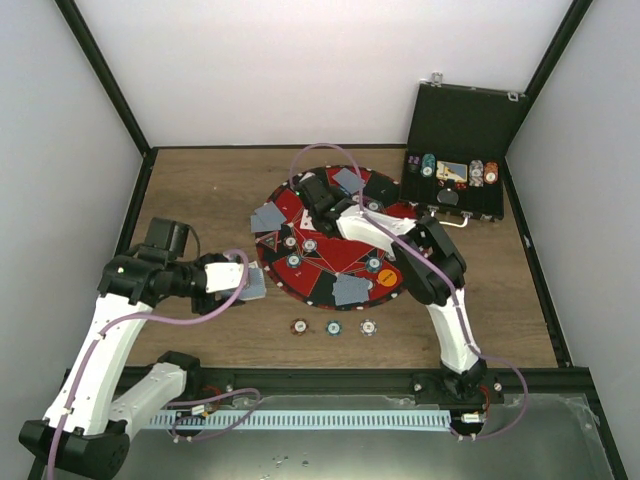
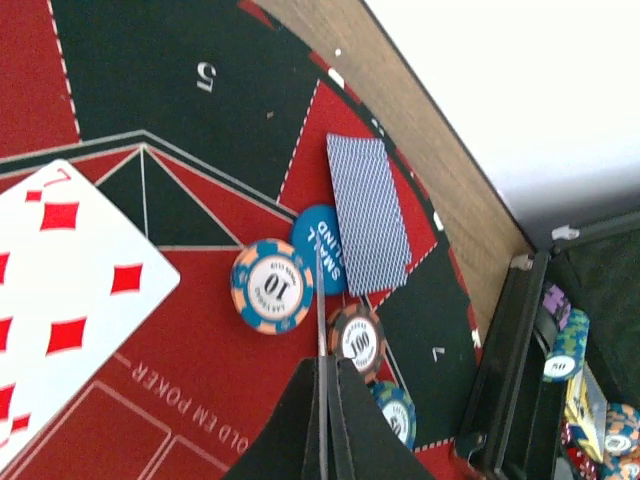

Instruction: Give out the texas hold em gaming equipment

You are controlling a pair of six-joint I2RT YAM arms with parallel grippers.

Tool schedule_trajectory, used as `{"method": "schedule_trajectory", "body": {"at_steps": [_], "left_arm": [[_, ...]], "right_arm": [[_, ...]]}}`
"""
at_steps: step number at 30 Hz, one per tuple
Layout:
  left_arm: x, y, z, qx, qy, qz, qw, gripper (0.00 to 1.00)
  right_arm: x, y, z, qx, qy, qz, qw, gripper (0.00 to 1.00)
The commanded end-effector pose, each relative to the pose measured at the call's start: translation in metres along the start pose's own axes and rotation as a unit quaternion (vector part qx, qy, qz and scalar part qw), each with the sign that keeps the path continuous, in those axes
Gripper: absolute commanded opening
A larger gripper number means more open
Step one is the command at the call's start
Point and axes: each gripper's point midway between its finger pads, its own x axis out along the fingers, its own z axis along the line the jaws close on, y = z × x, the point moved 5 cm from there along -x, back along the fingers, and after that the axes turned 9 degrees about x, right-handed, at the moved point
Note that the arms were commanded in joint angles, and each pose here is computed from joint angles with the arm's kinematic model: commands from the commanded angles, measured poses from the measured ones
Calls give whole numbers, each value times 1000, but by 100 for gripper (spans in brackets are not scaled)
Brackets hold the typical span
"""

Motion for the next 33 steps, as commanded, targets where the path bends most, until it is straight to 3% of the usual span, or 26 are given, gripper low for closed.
{"method": "schedule_trajectory", "body": {"at_steps": [1, 7, 10, 13, 19, 22, 28, 33], "left_arm": [[-3, -5, 6, 7, -12, -11, 1000, 4], [-1, -4, 9, 7, -12, -8, 1000, 4], [0, -4, 9, 7, -10, -8, 1000, 4], [0, -4, 9, 6, -9, -11, 1000, 4], [-2, -6, 6, 7, -10, -15, 1000, 4], [-4, -7, 6, 9, -13, -16, 1000, 4], [-6, -8, 4, 11, -16, -18, 1000, 4], [-9, -11, 4, 12, -20, -23, 999, 4]], "right_arm": [[13, -14, 14, -33, 22, -41, 998, 1], [27, 7, 47, -41, -14, -19, 999, 1], [22, 14, 59, -40, -38, -12, 998, 7], [15, 18, 63, -37, -53, -8, 998, 21], [-8, 19, 55, 6, -96, 9, 995, 66], [-20, 18, 47, 27, -113, 14, 993, 77], [-50, 2, 17, 81, -135, 6, 988, 84], [-103, -24, -21, 197, -172, -17, 965, 99]]}}
